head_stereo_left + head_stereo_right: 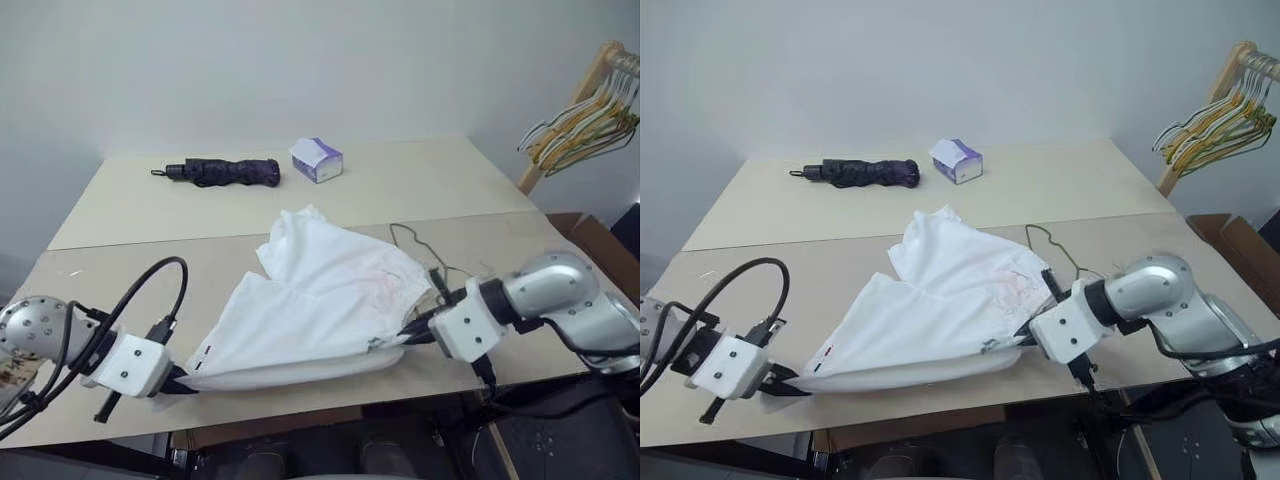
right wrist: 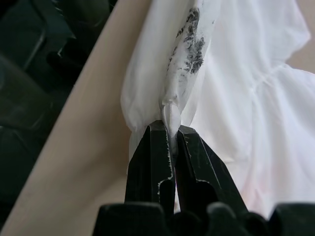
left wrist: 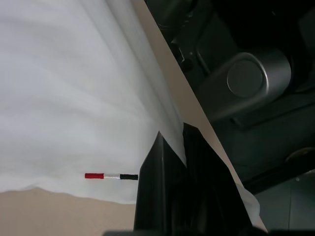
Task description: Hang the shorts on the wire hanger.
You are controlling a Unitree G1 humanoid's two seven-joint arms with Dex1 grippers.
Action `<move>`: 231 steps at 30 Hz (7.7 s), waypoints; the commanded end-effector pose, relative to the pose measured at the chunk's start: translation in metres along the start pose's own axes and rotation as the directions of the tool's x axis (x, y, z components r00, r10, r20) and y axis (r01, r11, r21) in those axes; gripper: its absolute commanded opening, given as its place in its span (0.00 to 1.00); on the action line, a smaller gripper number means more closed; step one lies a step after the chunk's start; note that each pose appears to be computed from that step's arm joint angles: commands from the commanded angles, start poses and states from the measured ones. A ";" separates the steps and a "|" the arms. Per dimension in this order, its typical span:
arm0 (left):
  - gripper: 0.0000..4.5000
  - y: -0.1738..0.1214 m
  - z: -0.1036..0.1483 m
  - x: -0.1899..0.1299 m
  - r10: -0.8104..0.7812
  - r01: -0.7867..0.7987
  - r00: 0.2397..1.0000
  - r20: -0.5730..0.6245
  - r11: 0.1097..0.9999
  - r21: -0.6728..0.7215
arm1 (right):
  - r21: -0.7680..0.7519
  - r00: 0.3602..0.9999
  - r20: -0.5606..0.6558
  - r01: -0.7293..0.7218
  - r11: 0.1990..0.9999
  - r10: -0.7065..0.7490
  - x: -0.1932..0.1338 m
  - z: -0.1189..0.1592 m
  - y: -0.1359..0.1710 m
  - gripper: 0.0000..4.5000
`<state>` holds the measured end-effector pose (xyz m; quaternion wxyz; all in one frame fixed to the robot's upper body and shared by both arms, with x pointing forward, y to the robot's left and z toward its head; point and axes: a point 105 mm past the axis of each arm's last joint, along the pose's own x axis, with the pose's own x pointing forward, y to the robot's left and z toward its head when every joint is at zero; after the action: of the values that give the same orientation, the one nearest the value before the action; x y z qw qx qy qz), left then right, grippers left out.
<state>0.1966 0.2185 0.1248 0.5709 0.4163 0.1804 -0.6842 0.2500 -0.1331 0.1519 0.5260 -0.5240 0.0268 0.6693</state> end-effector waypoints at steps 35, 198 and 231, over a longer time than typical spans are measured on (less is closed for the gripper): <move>0.00 0.204 0.035 -0.144 0.838 -0.817 0.504 0.208 0.385 0.428 | -0.201 0.537 -0.090 0.815 0.543 -0.839 -0.044 -0.090 -0.175 0.00; 0.00 0.181 0.045 0.038 0.220 -0.072 0.920 0.325 0.909 -0.411 | -0.630 0.537 0.032 0.666 0.400 -0.843 -0.052 -0.053 -0.071 0.18; 0.00 0.180 0.041 0.018 0.352 -0.363 0.927 0.132 0.929 0.071 | 0.522 0.941 -0.222 0.336 0.784 -0.255 -0.018 -0.047 -0.073 0.87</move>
<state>0.3501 0.1285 0.1618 0.6689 0.4295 0.0622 -0.6035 0.3304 -0.1409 0.1684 0.7487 -0.3818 0.1838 0.5099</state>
